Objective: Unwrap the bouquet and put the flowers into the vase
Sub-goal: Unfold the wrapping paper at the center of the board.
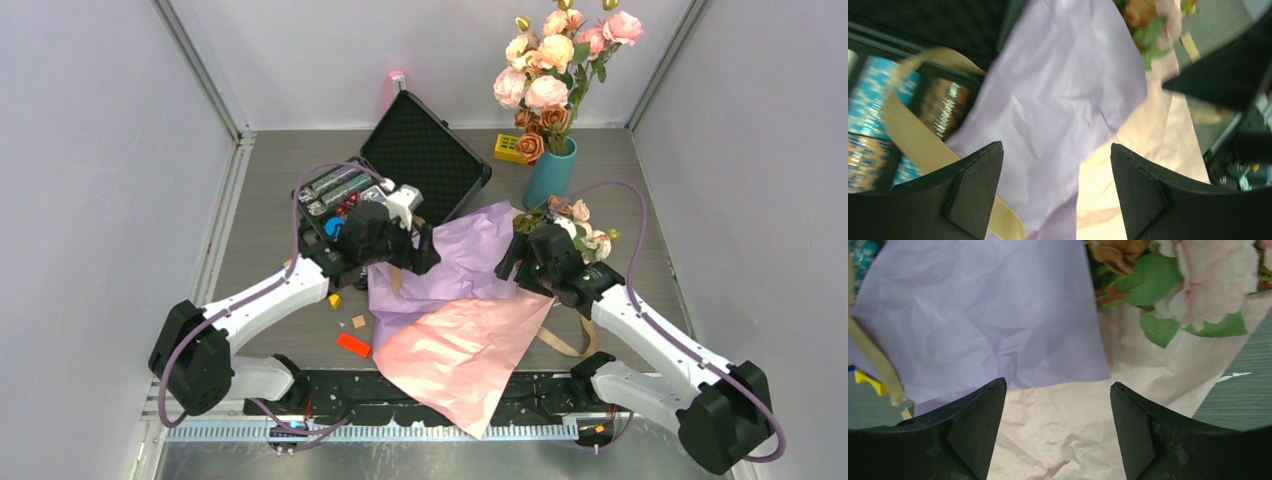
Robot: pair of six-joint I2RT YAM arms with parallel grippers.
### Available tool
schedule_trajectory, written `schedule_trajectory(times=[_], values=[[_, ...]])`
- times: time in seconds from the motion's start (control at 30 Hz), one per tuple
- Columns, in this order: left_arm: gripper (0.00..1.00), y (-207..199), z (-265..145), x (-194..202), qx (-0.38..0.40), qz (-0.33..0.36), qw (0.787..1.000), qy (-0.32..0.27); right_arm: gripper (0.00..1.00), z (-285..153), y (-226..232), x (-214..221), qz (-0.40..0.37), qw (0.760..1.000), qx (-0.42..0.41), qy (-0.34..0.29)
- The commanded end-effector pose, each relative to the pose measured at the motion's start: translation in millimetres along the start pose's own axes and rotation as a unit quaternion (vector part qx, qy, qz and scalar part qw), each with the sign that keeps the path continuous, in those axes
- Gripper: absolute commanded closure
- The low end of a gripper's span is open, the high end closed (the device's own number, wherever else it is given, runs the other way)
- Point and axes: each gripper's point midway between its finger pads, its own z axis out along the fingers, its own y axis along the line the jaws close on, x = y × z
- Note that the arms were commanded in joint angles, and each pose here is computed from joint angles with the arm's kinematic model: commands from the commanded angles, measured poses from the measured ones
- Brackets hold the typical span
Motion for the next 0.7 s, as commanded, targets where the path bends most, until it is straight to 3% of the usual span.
schedule_trajectory(times=[0.0, 0.3, 0.67], values=[[0.19, -15.0, -11.1, 29.8, 0.014, 0.035, 0.999, 0.014, 0.19, 14.9, -6.6, -2.4, 0.019, 0.999, -0.034, 0.016], [0.19, -29.6, -15.8, 60.7, 0.042, 0.015, 0.999, 0.006, 0.27, 48.6, -43.7, 3.0, 0.063, 0.997, -0.012, 0.042], [0.19, -40.6, -20.0, 64.6, 0.057, 0.049, 0.997, -0.001, 0.43, 60.2, -21.7, 11.4, 0.078, 0.991, -0.079, 0.069]])
